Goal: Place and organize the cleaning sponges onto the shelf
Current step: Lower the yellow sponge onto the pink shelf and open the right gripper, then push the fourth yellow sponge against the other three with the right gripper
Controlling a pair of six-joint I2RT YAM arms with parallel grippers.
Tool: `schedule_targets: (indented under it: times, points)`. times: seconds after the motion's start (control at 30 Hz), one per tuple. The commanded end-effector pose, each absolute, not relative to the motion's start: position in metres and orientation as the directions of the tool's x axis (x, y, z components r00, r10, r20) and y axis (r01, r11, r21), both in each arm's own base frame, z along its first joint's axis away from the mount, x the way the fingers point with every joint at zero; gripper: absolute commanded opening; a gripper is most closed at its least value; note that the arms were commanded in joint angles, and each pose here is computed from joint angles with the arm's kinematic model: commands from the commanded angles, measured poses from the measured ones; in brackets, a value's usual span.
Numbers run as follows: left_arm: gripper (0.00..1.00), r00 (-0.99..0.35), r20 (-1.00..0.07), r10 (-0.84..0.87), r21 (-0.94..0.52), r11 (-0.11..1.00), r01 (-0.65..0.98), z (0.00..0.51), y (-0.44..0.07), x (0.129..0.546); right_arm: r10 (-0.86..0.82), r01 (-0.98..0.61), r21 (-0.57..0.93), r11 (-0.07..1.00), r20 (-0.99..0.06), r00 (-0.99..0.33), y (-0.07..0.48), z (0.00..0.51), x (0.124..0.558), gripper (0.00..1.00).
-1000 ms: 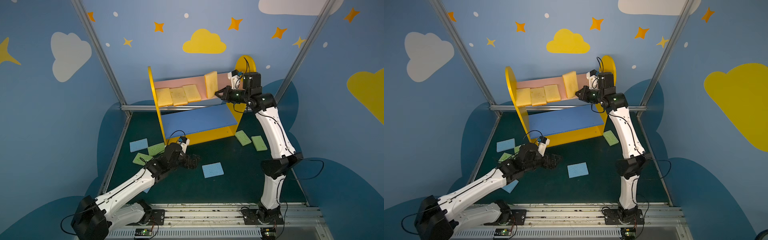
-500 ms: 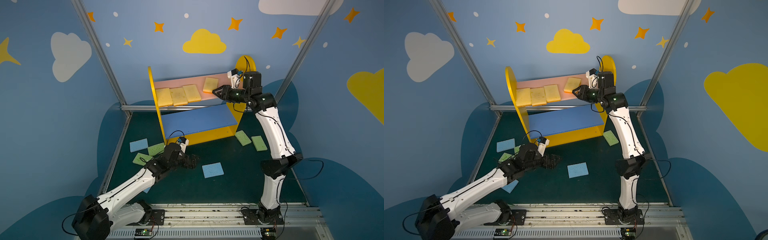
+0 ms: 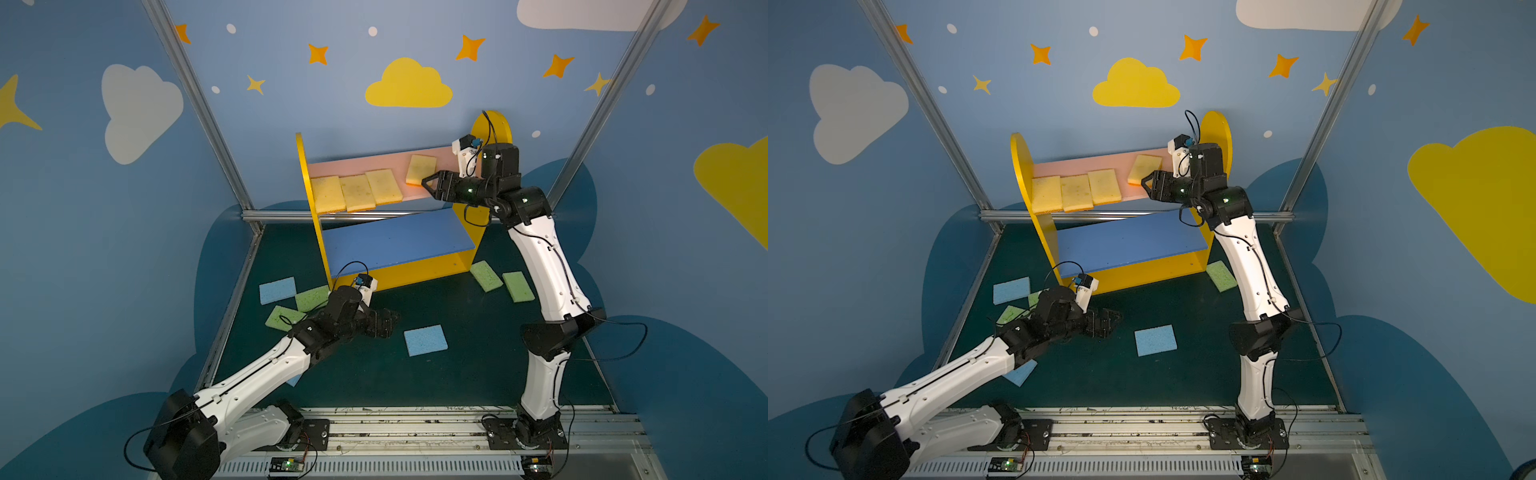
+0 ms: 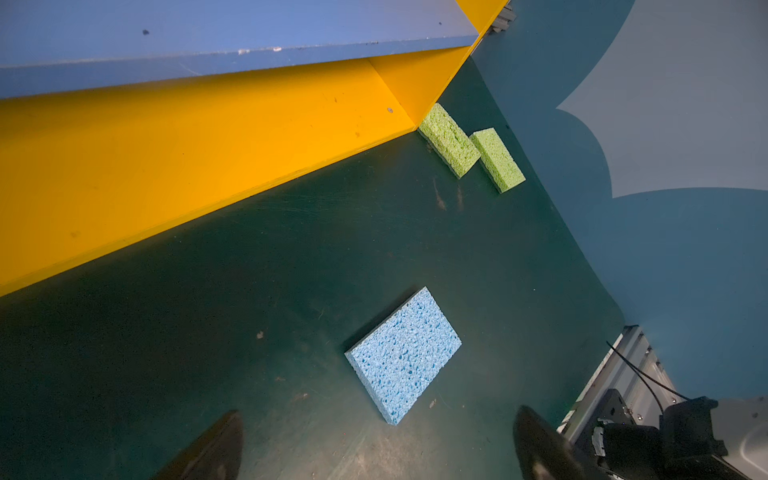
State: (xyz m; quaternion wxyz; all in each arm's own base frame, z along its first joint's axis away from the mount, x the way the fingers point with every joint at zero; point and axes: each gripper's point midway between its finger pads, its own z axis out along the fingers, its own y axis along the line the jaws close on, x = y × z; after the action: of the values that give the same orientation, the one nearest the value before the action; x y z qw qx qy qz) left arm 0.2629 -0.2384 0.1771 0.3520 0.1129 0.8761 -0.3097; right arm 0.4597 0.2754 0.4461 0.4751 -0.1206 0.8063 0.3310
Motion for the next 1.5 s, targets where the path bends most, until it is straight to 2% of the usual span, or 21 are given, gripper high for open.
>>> schedule_targets:
  times: [0.0,0.37,0.5,0.77,1.03,1.27,1.47]
  points:
    - [1.00,-0.731,-0.682,-0.026,-0.475,0.776,0.416,0.175,-0.239,0.263,0.106,-0.475,0.359,0.804,-0.871,-0.479,0.271,0.445,0.471,0.68]
    - [1.00,-0.724,-0.689,-0.026,-0.467,0.780,0.416,0.177,-0.235,0.261,0.077,-0.451,0.308,0.838,-0.884,-0.462,0.284,0.431,0.486,0.68]
    - [1.00,-0.725,-0.688,-0.027,-0.467,0.781,0.415,0.176,-0.234,0.260,0.041,-0.460,0.278,0.843,-0.886,-0.461,0.288,0.426,0.485,0.59]
    - [1.00,-0.727,-0.686,-0.027,-0.469,0.780,0.414,0.176,-0.233,0.260,-0.045,-0.491,0.207,0.846,-0.890,-0.454,0.285,0.421,0.475,0.34]
    - [1.00,-0.724,-0.689,-0.026,-0.471,0.776,0.420,0.182,-0.235,0.261,-0.065,-0.474,0.171,0.864,-0.895,-0.442,0.273,0.426,0.473,0.21]
    - [1.00,-0.728,-0.685,-0.029,-0.475,0.776,0.416,0.183,-0.235,0.260,-0.075,-0.525,0.171,0.834,-0.907,-0.415,0.266,0.438,0.467,0.11]
    - [1.00,-0.732,-0.681,-0.033,-0.479,0.776,0.410,0.181,-0.235,0.260,-0.077,-0.591,0.207,0.780,-0.904,-0.419,0.264,0.442,0.459,0.10]
